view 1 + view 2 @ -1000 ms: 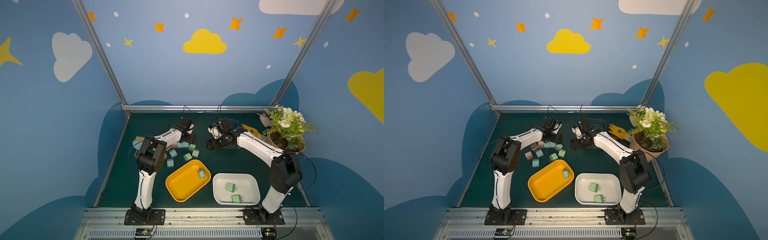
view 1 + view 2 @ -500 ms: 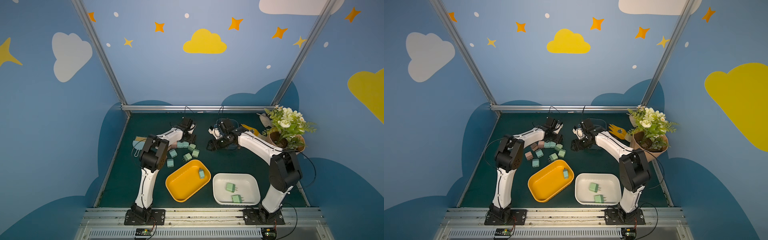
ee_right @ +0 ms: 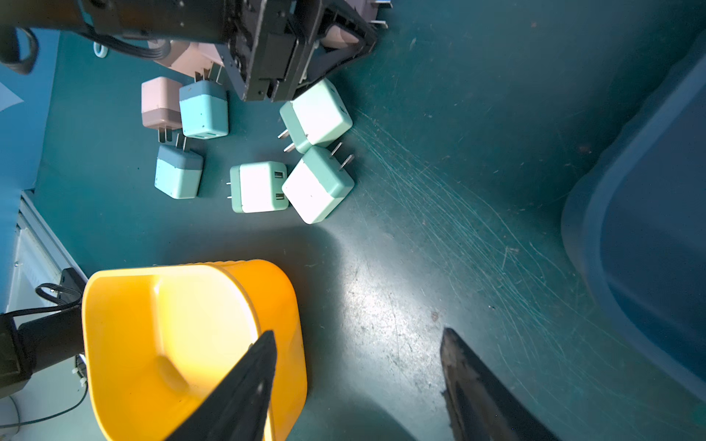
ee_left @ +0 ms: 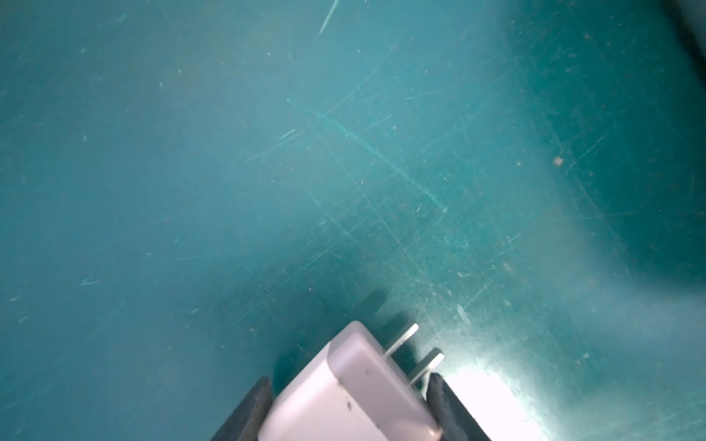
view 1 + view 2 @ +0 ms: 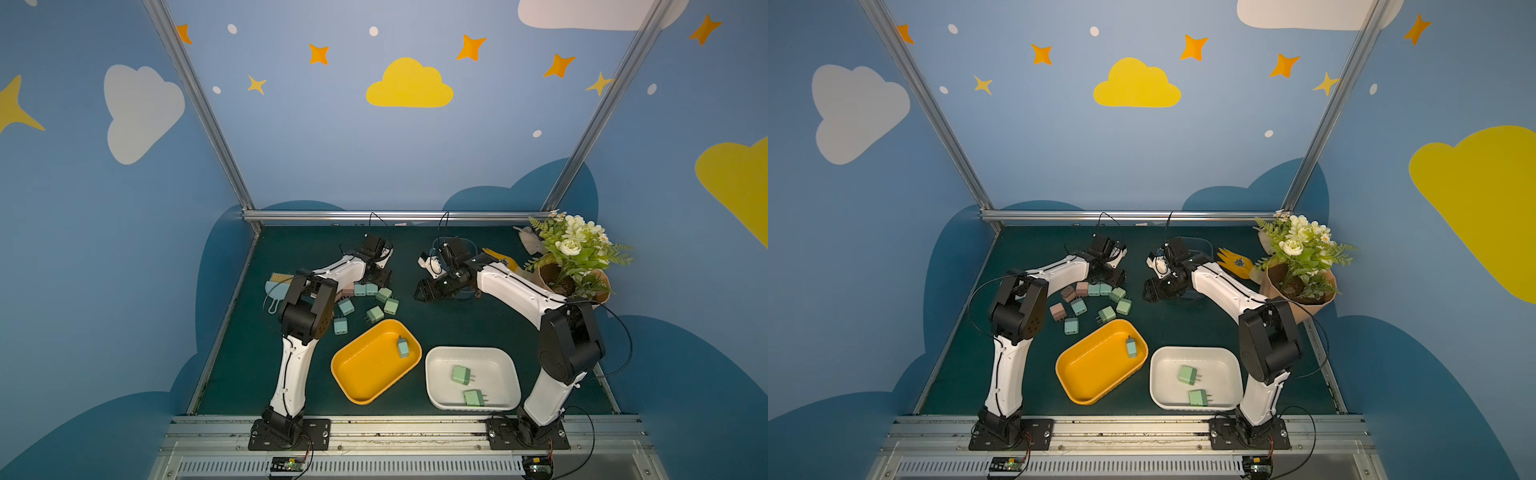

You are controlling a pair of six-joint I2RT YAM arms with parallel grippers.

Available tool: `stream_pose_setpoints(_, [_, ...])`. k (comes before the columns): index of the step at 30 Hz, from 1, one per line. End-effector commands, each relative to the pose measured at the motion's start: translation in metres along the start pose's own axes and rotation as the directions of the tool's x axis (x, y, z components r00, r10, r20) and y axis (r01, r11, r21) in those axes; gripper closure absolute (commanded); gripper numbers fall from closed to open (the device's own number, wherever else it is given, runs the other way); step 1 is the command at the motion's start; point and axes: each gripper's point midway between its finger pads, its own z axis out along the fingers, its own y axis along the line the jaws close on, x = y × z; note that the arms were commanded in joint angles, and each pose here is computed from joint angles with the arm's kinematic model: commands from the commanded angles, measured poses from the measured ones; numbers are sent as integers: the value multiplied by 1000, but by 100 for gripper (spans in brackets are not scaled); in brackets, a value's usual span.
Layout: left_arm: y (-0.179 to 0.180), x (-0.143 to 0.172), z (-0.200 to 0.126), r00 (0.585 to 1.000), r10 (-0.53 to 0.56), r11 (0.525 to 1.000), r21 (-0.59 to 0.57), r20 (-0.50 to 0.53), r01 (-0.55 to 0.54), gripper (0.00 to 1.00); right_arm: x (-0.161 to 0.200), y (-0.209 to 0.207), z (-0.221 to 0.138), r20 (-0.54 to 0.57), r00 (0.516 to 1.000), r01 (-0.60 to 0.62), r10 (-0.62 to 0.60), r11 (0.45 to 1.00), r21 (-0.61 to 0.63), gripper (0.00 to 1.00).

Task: Place the plugs by color into the storage box
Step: Pick up the plug from the center of the board.

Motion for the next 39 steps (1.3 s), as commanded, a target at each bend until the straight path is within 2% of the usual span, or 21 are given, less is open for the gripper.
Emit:
stream_pose_setpoints(1, [3, -13, -15, 999, 21, 1000, -1, 30, -20, 47, -5, 7, -4, -3, 1000, -9, 9, 1000, -20, 32])
stream_pose_setpoints(7, [0, -39, -37, 994, 32, 999, 13, 107, -34, 49, -15, 15, -19, 54, 999, -9, 10, 1000, -29, 33])
stream_pose_setpoints(15, [-23, -60, -69, 980, 82, 995, 45, 181, -91, 49, -20, 21, -46, 107, 994, -21, 25, 999, -37, 33])
stream_pose_setpoints(22, [-69, -83, -86, 955, 173, 978, 72, 239, -195, 49, -13, -1, -73, 150, 989, -13, -3, 994, 105, 32])
stream_pose_setpoints(25, [-96, -93, -90, 947, 193, 966, 118, 257, -229, 49, -5, -21, -89, 192, 981, -63, 23, 977, 203, 31])
stream_pose_setpoints(28, [-125, -103, -91, 935, 222, 953, 141, 276, -268, 49, 7, -35, -106, 222, 974, -100, 44, 964, 246, 31])
stream_pose_setpoints(32, [-161, -117, -87, 921, 239, 936, 179, 309, -303, 49, 26, -67, -122, 284, 941, -268, 185, 919, 290, 29])
stream_pose_setpoints(34, [-174, -125, -79, 919, 226, 930, 208, 322, -302, 49, 38, -82, -125, 306, 917, -347, 255, 889, 299, 28])
stream_pose_setpoints(39, [-199, -150, -56, 912, 208, 924, 236, 354, -302, 49, 66, -102, -129, 321, 889, -425, 327, 848, 315, 28])
